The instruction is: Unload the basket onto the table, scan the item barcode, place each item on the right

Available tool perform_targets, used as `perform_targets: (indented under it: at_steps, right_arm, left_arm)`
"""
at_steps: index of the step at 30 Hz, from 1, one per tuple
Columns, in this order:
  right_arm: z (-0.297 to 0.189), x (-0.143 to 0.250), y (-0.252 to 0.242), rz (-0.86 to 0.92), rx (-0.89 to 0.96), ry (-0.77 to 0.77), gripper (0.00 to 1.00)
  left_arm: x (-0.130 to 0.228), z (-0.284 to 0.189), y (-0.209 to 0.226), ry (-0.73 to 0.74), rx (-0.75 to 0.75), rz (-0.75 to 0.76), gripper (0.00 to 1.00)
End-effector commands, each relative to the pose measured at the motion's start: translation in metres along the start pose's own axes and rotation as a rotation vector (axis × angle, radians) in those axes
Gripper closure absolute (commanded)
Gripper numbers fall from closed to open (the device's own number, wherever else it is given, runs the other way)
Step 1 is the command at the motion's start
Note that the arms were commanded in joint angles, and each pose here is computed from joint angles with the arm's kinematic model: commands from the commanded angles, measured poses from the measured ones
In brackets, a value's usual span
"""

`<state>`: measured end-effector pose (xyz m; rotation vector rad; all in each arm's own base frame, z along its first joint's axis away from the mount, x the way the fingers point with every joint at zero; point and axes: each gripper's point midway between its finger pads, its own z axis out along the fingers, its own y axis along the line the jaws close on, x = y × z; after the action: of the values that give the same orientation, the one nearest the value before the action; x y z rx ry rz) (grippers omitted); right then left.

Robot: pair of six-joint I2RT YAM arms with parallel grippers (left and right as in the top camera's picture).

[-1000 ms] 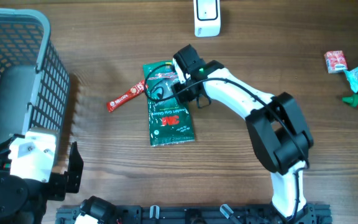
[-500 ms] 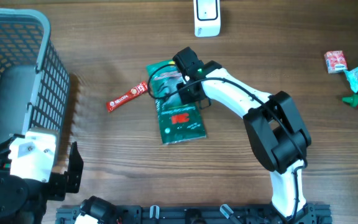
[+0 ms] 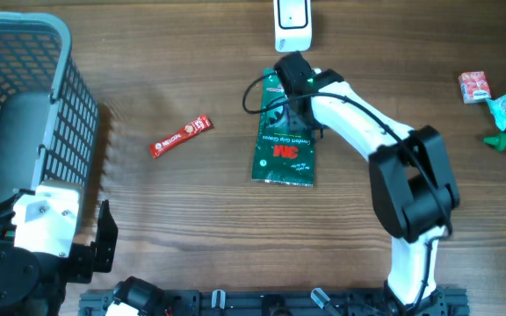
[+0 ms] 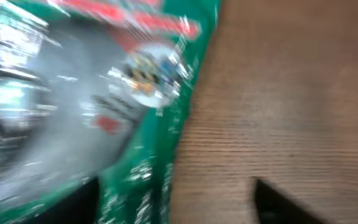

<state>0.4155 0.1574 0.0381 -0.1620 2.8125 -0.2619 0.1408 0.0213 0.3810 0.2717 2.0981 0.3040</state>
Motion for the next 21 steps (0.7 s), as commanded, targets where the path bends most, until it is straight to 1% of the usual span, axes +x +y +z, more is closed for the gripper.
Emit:
perform_targets:
  at_steps: [1, 3, 5, 13, 18, 21]
  right_arm:
    - [-0.070, -0.039, 0.042, -0.004, -0.230, -0.168, 0.09]
    - [-0.072, -0.039, 0.055, -0.020, -0.254, -0.183, 0.09]
    - [-0.064, -0.037, 0.068, -0.038, -0.255, -0.181, 0.10]
    - [-0.014, -0.008, 0.107, -0.059, -0.230, -0.088, 0.09]
    - [0.004, -0.003, 0.101, -0.018, -0.118, -0.096, 0.07]
    - [0.005, -0.004, 0.101, -0.003, -0.114, -0.099, 0.06]
  left_arm:
    - [-0.001, 0.001, -0.001, 0.002, 0.002, -0.013, 0.00]
    - [-0.001, 0.001, -0.001, 0.002, 0.002, -0.013, 0.00]
    - [-0.001, 0.001, -0.001, 0.002, 0.002, -0.013, 0.00]
    - [-0.001, 0.001, -0.001, 0.002, 0.002, -0.013, 0.00]
    - [-0.001, 0.001, -0.001, 0.002, 0.002, -0.013, 0.00]
    - [-0.001, 0.001, -0.001, 0.002, 0.002, -0.013, 0.00]
